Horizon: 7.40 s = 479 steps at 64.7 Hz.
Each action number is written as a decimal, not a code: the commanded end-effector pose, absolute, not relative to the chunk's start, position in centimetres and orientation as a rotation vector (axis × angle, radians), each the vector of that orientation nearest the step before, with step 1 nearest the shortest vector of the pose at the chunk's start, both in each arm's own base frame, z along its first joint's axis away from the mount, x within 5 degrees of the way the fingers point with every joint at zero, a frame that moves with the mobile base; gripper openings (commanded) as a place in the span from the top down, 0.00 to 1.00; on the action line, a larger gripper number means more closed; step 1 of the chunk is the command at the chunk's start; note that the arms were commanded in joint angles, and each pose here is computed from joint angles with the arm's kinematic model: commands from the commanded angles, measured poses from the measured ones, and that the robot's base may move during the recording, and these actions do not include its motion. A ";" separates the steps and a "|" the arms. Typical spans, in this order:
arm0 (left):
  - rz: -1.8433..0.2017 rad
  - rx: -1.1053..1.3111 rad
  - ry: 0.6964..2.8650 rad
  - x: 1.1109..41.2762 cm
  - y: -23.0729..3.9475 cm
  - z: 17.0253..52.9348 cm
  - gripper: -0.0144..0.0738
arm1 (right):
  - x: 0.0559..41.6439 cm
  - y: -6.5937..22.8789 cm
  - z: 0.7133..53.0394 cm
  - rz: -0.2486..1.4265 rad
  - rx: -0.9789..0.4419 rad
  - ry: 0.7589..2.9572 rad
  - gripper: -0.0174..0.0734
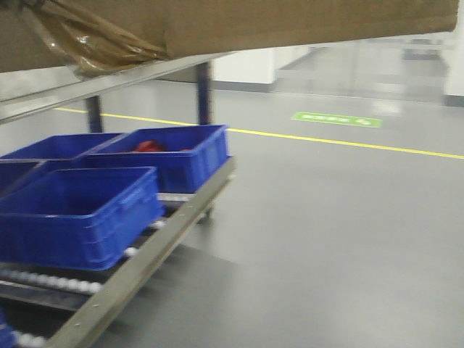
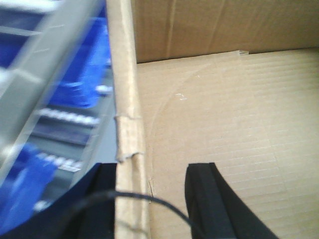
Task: Grab carton from right shelf to conveyor
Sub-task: 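Drive away from the shelf holding the carton in both grippers, then drive up to the red conveyor, carton held above the belt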
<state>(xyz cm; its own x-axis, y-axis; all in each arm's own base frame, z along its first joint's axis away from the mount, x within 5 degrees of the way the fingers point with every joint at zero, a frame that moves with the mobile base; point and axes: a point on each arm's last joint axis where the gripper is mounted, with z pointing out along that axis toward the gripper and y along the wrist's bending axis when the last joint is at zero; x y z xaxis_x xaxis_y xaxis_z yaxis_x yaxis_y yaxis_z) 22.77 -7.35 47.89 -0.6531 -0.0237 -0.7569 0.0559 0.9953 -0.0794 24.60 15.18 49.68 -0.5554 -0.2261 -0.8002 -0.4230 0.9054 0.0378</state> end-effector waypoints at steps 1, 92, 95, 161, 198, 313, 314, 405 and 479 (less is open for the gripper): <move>-0.203 0.080 2.275 22.2 -8.1 48.2 0.85 | 24.5 15.2 51.0 0.316 -0.470 2.055 0.88; -0.203 0.080 2.275 22.2 -8.1 48.2 0.85 | 24.5 15.3 51.0 0.319 -0.470 2.056 0.88; -0.203 0.080 2.275 22.2 -8.1 48.2 0.85 | 24.5 15.3 51.0 0.319 -0.470 2.056 0.88; -0.222 0.083 2.221 22.4 -8.2 48.6 0.85 | 24.5 15.3 51.0 0.319 -0.470 2.053 0.88; -0.233 0.085 2.192 22.6 -8.3 48.8 0.85 | 24.5 15.3 51.0 0.319 -0.470 2.053 0.88; -0.207 0.084 2.186 22.6 -8.2 48.8 0.85 | 24.5 15.3 51.0 0.319 -0.470 2.053 0.88; -0.207 0.084 2.186 22.6 -8.2 48.8 0.85 | 24.5 15.3 51.0 0.319 -0.470 2.053 0.88; -0.202 0.084 2.185 22.6 -8.1 48.8 0.85 | 24.5 15.3 51.0 0.322 -0.470 2.054 0.88; -0.202 0.084 2.185 22.6 -8.1 48.8 0.85 | 24.5 15.3 51.0 0.322 -0.470 2.054 0.88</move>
